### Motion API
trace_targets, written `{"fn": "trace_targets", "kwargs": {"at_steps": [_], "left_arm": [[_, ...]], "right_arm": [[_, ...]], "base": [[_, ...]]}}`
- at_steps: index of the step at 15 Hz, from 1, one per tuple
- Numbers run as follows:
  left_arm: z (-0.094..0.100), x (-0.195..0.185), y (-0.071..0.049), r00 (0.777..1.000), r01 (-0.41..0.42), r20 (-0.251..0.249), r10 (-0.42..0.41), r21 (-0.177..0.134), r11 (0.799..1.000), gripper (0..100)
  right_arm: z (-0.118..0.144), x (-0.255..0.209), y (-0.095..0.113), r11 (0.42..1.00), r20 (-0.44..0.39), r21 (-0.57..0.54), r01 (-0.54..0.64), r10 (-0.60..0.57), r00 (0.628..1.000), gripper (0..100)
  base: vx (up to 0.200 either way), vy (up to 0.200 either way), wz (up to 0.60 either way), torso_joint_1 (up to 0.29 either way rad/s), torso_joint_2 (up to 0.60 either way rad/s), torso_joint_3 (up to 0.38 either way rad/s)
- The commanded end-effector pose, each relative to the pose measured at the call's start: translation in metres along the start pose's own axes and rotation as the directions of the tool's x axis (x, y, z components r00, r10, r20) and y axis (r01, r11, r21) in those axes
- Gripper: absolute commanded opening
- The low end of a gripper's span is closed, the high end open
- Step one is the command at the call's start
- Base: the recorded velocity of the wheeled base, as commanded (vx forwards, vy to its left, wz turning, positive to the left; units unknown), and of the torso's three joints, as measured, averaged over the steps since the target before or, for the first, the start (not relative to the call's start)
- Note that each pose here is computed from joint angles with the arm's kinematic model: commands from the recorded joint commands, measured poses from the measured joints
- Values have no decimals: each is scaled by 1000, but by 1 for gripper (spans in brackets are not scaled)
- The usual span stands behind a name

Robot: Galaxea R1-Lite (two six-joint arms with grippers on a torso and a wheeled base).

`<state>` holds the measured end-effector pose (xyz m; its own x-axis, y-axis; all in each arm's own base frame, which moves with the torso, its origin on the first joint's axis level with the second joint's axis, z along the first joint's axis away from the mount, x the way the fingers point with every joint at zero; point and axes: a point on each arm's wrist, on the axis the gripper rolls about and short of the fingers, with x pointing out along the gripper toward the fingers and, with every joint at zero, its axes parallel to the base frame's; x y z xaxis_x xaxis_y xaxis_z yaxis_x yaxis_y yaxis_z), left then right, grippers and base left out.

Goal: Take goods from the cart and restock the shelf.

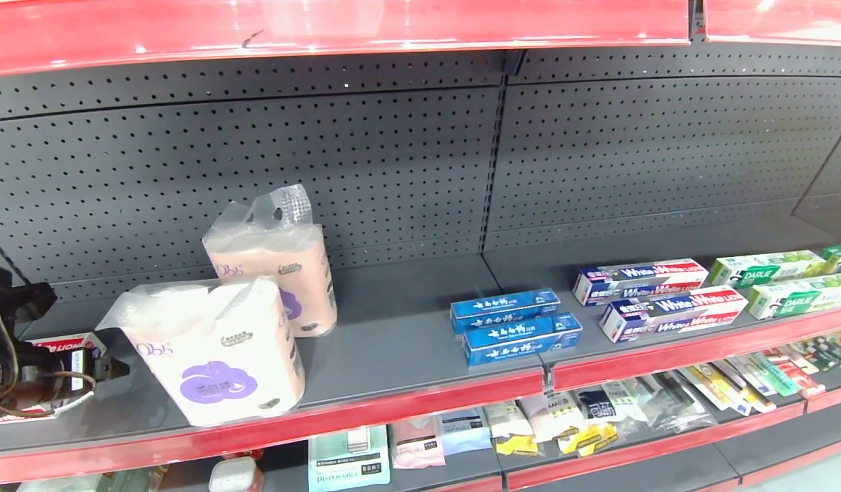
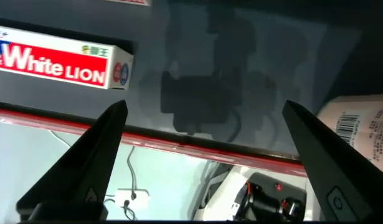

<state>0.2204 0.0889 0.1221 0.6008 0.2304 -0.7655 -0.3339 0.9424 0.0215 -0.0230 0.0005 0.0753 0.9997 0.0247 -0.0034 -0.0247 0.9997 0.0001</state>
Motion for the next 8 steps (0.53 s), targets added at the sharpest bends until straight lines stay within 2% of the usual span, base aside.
{"fn": "trace_targets", "kwargs": {"at_steps": [1,8], "left_arm": [[-1,5,-1,1000,4,-18,-4,3,1000,100],[8,17,-5,998,53,-30,-52,13,999,100]], "right_arm": [[0,0,0,1000,-3,0,0,0,1000,100],[0,0,0,1000,-1,0,0,0,1000,100]], "base": [[0,0,0,0,0,0],[0,0,0,0,0,0]]}}
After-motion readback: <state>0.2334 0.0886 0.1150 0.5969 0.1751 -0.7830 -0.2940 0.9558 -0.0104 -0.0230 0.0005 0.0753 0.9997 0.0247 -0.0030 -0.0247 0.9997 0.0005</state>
